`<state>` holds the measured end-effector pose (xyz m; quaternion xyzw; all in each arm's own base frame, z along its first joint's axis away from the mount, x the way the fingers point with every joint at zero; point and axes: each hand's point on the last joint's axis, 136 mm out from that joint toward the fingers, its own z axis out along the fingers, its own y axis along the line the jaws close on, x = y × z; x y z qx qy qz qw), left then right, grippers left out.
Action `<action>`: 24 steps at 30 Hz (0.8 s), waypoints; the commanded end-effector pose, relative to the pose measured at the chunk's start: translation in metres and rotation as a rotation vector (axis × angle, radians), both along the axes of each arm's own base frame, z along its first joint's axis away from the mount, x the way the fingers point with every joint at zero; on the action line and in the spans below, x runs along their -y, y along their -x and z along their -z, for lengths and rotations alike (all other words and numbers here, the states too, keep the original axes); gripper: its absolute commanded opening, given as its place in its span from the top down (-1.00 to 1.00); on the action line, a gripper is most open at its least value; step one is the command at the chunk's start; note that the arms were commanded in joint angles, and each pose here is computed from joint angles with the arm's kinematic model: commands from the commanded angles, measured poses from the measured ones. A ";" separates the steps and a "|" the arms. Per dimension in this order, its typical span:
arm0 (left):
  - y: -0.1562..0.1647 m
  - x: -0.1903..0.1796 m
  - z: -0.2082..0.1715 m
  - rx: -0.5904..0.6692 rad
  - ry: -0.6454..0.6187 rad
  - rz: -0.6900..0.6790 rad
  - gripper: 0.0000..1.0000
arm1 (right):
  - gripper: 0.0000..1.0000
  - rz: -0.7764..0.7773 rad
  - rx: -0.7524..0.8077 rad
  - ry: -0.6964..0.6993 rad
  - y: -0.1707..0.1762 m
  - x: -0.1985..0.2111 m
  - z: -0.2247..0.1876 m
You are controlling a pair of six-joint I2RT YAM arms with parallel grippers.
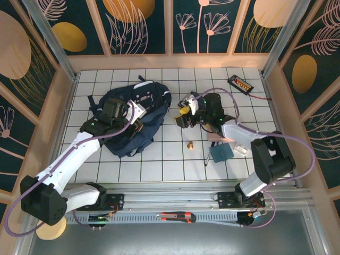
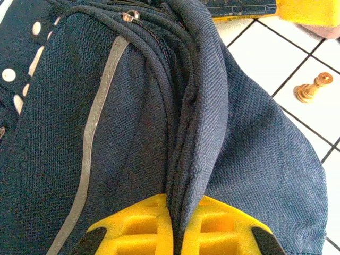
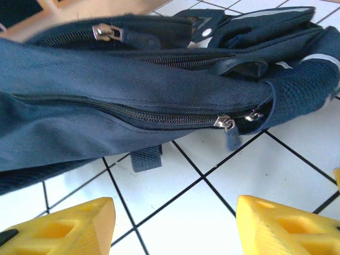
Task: Pack the student bag
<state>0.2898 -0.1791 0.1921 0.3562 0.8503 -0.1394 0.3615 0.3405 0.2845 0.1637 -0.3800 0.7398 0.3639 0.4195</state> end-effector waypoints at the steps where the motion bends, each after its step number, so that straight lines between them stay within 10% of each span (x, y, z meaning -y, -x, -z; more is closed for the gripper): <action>1: -0.002 0.013 -0.031 0.097 0.076 0.068 1.00 | -0.25 -0.088 0.201 -0.028 -0.014 -0.013 -0.017; 24: -0.001 -0.001 -0.016 0.095 0.021 0.030 1.00 | -0.24 -0.113 0.261 0.023 -0.056 -0.057 0.036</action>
